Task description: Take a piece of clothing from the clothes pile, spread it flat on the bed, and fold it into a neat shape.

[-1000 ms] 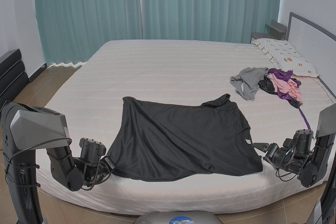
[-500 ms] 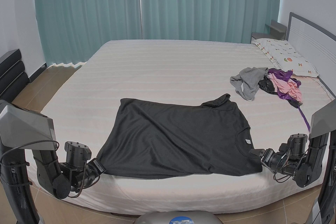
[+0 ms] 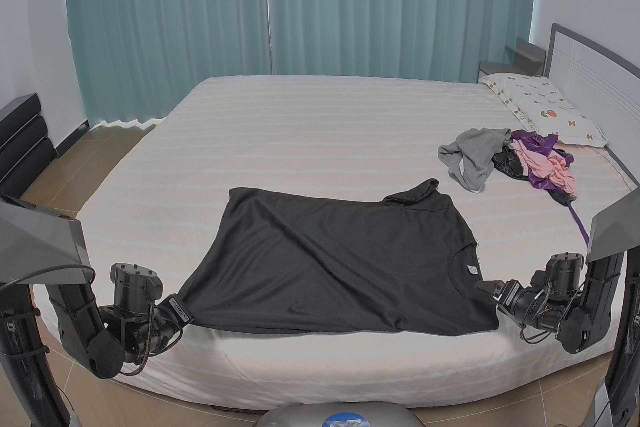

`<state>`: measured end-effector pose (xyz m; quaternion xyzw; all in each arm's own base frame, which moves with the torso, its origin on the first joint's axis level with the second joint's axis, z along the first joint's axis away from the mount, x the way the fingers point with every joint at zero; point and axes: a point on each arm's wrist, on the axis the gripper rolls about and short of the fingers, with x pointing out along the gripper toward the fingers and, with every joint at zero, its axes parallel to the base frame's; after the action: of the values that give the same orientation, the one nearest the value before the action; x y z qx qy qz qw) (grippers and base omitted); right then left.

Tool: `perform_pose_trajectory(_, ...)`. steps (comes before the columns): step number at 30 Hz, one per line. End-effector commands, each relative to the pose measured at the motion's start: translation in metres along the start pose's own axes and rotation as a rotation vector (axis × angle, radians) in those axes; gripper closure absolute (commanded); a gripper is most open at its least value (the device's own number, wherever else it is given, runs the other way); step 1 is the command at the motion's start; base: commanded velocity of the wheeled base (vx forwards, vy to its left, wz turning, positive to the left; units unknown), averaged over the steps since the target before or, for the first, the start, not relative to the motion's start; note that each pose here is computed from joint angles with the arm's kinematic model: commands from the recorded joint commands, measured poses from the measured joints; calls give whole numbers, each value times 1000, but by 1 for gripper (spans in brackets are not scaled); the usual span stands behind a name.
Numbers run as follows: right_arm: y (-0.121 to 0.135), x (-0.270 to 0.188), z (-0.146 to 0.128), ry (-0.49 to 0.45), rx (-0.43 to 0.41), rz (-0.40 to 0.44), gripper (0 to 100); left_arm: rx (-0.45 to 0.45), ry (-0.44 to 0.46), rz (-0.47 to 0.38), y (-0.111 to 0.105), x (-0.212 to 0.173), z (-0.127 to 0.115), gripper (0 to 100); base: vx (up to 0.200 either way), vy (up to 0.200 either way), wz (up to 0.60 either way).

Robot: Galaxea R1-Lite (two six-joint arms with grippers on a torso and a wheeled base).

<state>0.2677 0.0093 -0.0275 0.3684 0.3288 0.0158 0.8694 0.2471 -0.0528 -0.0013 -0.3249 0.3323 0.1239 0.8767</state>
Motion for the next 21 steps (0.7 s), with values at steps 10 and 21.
perform_pose_trajectory(10, -4, -15, -3, 77, -53, -71, 0, -2, -7, -9, -1, -1, 1, 100, 0, 0, 0)
perform_pose_trajectory(21, -7, 8, -7, 88, -74, -51, 0, 0, -5, -13, -2, -2, 0, 100, 0, 0, 0)
